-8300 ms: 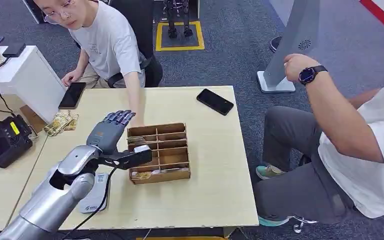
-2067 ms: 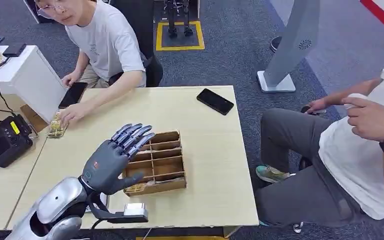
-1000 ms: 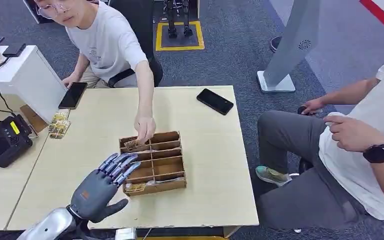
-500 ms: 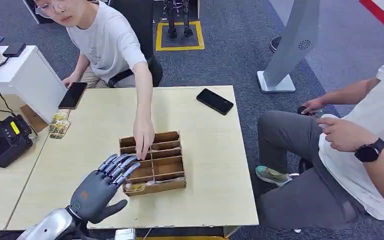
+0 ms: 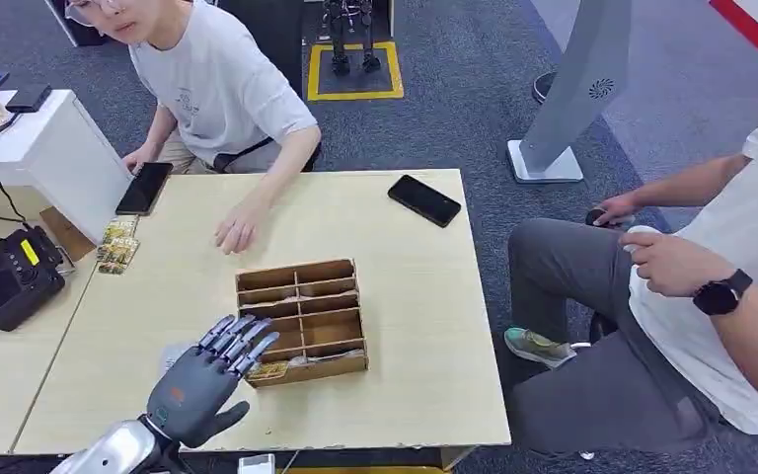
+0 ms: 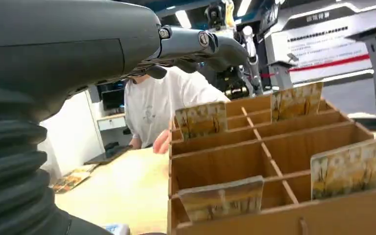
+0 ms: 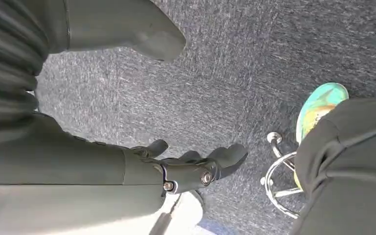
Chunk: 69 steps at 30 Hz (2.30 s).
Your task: Pass the card to the sensor for recognition and then transmit it.
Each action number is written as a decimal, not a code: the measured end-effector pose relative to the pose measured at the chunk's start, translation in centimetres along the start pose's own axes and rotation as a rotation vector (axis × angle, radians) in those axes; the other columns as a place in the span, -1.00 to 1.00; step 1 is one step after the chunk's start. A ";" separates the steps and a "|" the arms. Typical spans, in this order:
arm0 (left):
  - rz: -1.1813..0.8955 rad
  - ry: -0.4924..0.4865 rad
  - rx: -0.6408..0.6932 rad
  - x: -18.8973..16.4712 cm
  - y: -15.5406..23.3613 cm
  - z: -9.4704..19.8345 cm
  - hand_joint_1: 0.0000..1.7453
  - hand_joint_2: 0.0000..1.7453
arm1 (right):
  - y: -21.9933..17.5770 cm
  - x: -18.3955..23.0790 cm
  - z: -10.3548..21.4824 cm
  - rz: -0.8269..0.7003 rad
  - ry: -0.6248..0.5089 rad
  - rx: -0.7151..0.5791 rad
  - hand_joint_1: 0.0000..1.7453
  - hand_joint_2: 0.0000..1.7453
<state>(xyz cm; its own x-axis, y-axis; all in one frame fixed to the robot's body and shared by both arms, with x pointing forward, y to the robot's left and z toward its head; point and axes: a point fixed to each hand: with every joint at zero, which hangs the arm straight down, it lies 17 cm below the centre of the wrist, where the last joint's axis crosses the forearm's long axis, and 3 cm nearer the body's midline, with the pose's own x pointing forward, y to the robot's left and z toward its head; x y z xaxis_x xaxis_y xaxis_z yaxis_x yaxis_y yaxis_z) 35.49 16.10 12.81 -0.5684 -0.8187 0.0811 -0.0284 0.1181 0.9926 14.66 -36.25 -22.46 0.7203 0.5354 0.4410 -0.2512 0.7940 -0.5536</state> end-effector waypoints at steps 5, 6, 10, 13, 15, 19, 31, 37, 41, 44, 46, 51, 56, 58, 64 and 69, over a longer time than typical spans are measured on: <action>-0.002 0.033 -0.023 0.0 -1.6 -0.3 -1.00 1.00 | -0.2 0.3 -0.3 0.000 -0.004 -0.010 -1.00 1.00; -0.006 0.034 -0.027 0.1 -1.8 -0.4 -1.00 1.00 | -0.3 0.3 -0.3 0.001 -0.004 -0.010 -1.00 1.00; -0.009 0.047 -0.029 0.4 -2.2 -0.7 -1.00 1.00 | -0.2 0.5 -0.4 0.000 -0.006 -0.010 -1.00 1.00; -0.002 0.050 -0.036 0.5 -2.5 -0.8 -1.00 1.00 | -0.2 0.6 -0.5 0.002 -0.007 -0.008 -1.00 1.00; 0.008 0.054 -0.043 0.6 -2.8 -0.8 -1.00 1.00 | -0.1 0.5 -0.5 0.000 -0.004 -0.007 -1.00 1.00; 0.029 0.058 -0.050 0.8 -3.1 -1.1 -1.00 1.00 | 0.0 0.4 -0.4 -0.002 -0.002 -0.004 -1.00 1.00; 0.056 0.067 -0.047 1.1 -3.0 -2.0 -1.00 1.00 | 0.2 0.6 -0.5 -0.003 -0.006 0.000 -1.00 1.00; 0.057 0.085 -0.046 0.9 -3.0 -2.1 -1.00 1.00 | 0.2 0.7 -0.5 0.002 -0.010 -0.001 -1.00 1.00; 0.060 0.091 -0.047 0.8 -3.1 -2.2 -1.00 1.00 | 0.3 0.7 -0.5 0.004 -0.014 0.001 -1.00 1.00; 0.064 0.094 -0.045 0.9 -3.0 -2.3 -1.00 1.00 | 0.3 0.6 -0.4 0.000 -0.011 0.001 -1.00 1.00; 0.065 0.096 -0.045 0.9 -3.1 -2.3 -1.00 1.00 | 0.4 0.6 -0.4 -0.001 -0.009 0.002 -1.00 1.00; 0.065 0.100 -0.051 0.8 -3.3 -2.2 -1.00 1.00 | 0.4 0.5 -0.4 -0.001 -0.008 0.001 -1.00 1.00; 0.069 0.101 -0.052 0.8 -3.3 -2.3 -1.00 1.00 | 0.3 0.4 -0.3 -0.005 -0.007 -0.002 -1.00 1.00; 0.072 0.104 -0.055 0.8 -3.4 -2.3 -1.00 1.00 | 0.3 0.3 -0.3 -0.006 -0.006 -0.002 -1.00 1.00; 0.072 0.110 -0.062 0.7 -3.7 -2.2 -1.00 1.00 | 0.2 0.2 -0.3 -0.006 -0.006 -0.003 -1.00 1.00; 0.072 0.112 -0.065 0.7 -3.8 -2.2 -1.00 1.00 | 0.2 0.3 -0.3 -0.006 -0.007 -0.004 -1.00 1.00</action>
<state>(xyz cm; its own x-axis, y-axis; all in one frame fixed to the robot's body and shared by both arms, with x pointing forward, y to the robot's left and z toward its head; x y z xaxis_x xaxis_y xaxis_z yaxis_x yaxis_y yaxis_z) 37.04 13.84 9.29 -0.4718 -0.8674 0.1582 0.0642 0.1452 0.9873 14.99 -36.00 -22.66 0.7169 0.5330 0.4494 -0.2447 0.7960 -0.5536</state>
